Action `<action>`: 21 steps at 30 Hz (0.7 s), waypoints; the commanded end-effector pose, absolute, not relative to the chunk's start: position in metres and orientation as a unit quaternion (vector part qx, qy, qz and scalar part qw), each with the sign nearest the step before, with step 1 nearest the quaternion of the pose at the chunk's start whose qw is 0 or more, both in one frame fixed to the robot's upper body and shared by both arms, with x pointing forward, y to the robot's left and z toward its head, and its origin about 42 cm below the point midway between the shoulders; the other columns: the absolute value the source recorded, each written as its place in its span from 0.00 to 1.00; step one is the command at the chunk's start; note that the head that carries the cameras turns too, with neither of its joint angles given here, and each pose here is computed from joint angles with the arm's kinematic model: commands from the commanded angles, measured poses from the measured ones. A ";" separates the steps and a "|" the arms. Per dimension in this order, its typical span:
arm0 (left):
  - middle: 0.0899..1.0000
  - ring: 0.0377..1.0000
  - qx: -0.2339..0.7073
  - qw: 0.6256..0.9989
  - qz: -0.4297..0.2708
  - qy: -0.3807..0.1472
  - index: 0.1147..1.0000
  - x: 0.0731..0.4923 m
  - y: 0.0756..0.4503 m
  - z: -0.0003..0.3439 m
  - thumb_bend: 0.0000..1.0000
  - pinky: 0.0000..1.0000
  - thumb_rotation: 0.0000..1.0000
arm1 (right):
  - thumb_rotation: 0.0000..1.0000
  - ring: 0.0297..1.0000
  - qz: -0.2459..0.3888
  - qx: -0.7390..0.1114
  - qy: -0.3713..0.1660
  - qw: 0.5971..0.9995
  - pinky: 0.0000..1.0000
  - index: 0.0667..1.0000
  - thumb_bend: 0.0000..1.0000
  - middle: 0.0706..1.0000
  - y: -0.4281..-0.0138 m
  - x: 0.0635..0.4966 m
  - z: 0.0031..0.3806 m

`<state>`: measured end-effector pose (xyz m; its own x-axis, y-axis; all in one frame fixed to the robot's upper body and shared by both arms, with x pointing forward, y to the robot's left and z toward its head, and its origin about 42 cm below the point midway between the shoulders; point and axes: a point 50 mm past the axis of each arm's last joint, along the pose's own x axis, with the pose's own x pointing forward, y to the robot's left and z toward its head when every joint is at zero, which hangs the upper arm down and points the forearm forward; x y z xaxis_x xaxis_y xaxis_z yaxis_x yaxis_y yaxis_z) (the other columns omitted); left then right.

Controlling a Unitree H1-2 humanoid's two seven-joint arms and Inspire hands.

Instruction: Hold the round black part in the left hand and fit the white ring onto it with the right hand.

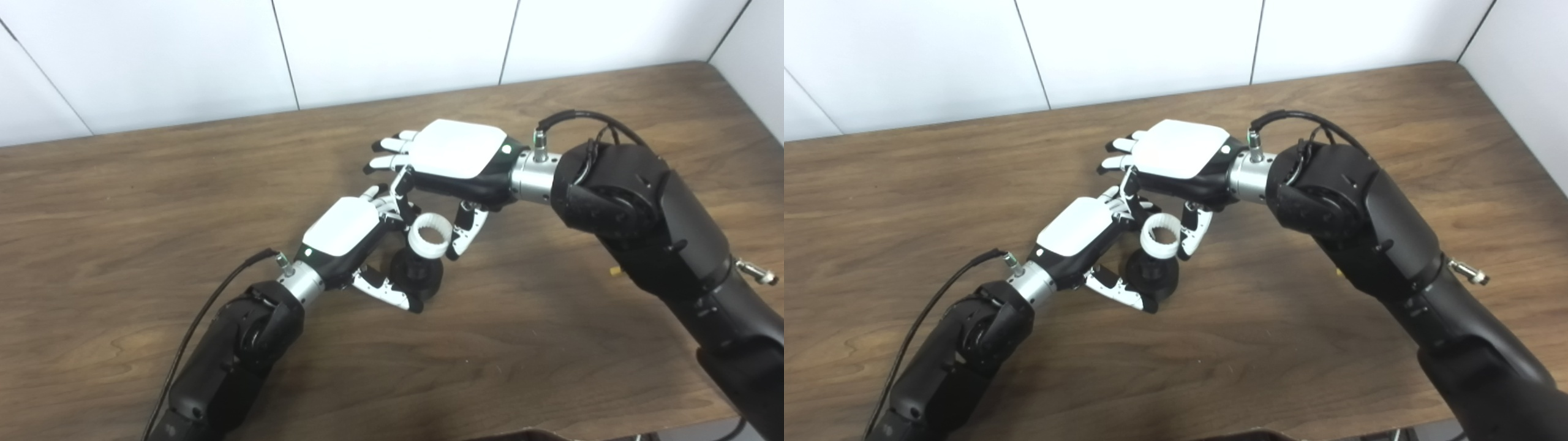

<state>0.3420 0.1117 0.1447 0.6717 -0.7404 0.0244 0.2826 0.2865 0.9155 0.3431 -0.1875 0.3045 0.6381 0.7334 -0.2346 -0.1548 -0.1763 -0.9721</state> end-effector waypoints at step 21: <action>0.84 0.90 0.488 0.774 -0.320 -0.248 0.41 0.345 0.105 0.160 0.52 1.00 0.05 | 0.13 1.00 0.365 -0.657 -0.257 0.607 1.00 0.45 0.51 0.95 -0.184 0.338 0.311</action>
<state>0.3410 0.1102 0.1451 0.6815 -0.7314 0.0232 0.2919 0.3007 0.9080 0.3380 -0.1863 0.2969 0.6078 0.7595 -0.2318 -0.1650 -0.1648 -0.9724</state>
